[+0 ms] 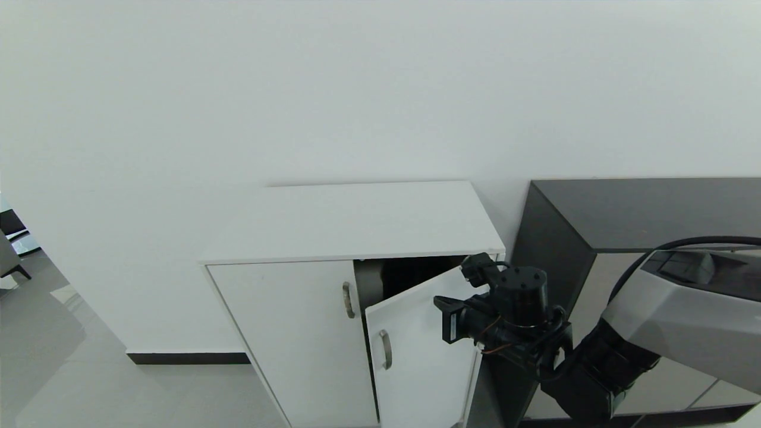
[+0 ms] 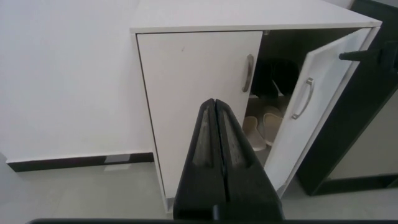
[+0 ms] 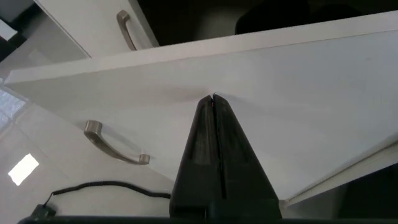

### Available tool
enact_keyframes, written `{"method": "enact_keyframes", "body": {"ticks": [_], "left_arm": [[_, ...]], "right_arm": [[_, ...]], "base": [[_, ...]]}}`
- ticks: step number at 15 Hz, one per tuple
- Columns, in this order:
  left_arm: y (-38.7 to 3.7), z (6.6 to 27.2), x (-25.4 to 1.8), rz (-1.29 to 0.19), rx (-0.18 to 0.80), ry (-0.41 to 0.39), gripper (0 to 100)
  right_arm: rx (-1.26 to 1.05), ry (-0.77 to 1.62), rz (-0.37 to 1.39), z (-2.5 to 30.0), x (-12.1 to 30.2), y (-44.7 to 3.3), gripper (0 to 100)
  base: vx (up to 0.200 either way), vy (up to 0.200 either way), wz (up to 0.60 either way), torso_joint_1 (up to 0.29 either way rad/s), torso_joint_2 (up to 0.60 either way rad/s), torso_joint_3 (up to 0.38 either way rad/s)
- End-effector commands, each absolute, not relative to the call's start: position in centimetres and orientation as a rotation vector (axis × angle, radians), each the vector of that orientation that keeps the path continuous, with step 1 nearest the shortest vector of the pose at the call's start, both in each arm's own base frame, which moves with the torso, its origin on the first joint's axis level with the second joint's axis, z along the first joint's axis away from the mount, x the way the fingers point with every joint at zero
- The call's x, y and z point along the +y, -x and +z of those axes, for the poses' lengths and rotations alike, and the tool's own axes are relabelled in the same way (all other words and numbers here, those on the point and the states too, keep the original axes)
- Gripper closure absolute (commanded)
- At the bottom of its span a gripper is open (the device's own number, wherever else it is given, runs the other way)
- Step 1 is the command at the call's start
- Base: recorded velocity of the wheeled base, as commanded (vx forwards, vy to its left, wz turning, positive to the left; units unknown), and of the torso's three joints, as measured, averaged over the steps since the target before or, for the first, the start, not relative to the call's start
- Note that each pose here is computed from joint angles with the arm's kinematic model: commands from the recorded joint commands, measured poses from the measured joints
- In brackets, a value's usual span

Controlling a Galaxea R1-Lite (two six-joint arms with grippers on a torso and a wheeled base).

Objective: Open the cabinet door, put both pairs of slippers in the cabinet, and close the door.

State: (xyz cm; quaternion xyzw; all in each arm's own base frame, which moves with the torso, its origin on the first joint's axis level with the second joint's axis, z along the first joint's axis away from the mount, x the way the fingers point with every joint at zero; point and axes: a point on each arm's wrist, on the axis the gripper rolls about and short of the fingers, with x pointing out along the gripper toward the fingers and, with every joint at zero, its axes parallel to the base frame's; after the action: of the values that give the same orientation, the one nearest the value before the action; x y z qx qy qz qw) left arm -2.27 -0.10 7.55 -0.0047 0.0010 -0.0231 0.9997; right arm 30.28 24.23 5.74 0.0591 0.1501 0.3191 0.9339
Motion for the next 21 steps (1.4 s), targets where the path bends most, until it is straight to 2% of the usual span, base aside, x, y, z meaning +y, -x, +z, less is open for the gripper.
{"method": "enact_keyframes", "body": {"ticks": [1,15,21], "left_arm": [[2.3,7.6,-0.1,-0.046,0.002,0.011,100],[2.3,7.6,-0.1,-0.048,0.002,0.009,100],[2.3,7.6,-0.1,-0.048,0.002,0.009,100]], "right_arm": [[0.316,-0.119,0.643,5.4,24.4,-31.0,100],[0.3,-0.158,0.587,5.2,24.3,-33.8,100],[0.291,-0.149,0.503,4.6,24.7,-34.7,100]], "base": [[0.0,0.0,0.0,0.0,0.0,0.0],[0.0,0.0,0.0,0.0,0.0,0.0],[0.0,0.0,0.0,0.0,0.0,0.0]]}}
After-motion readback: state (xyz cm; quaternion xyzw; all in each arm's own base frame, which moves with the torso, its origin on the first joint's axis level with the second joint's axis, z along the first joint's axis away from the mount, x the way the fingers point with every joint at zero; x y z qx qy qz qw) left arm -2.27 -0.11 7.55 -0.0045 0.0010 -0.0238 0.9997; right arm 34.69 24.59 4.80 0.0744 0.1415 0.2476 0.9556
